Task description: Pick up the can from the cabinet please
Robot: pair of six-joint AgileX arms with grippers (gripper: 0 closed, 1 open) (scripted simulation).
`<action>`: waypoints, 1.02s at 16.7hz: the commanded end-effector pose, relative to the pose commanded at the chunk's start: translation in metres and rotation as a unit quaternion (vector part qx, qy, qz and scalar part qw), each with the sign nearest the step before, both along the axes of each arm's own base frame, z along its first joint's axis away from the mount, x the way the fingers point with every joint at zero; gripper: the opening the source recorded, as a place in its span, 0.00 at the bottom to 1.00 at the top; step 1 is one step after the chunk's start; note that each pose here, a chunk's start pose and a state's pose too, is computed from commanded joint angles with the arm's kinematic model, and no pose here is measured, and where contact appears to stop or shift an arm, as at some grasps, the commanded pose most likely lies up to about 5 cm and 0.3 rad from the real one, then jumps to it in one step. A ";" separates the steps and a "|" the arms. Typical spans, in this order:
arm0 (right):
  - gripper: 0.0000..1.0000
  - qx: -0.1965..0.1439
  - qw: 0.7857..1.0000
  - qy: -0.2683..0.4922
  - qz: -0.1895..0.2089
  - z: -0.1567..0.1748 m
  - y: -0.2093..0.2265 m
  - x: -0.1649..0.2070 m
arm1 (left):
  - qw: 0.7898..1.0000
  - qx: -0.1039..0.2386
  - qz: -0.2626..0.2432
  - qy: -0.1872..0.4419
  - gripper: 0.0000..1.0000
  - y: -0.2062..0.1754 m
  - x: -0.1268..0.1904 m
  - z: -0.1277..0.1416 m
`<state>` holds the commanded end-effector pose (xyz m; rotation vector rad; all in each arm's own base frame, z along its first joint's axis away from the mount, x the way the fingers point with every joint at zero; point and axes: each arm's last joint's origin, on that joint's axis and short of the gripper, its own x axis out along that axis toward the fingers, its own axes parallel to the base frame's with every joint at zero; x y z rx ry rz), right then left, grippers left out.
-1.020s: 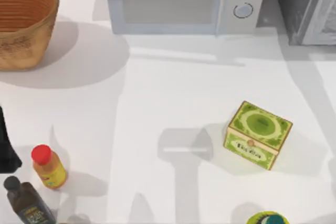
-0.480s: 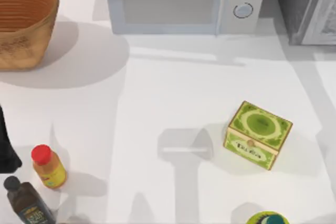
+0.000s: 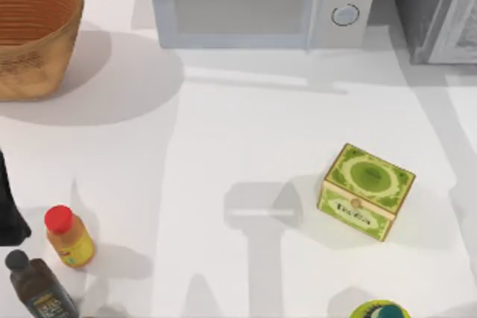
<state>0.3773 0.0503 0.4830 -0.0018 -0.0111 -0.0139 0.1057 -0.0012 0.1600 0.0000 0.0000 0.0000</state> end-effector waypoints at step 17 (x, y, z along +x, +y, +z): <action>0.00 0.001 1.000 0.000 0.001 0.000 0.001 0.000 | 1.000 0.000 0.000 0.000 1.00 0.000 0.000 0.000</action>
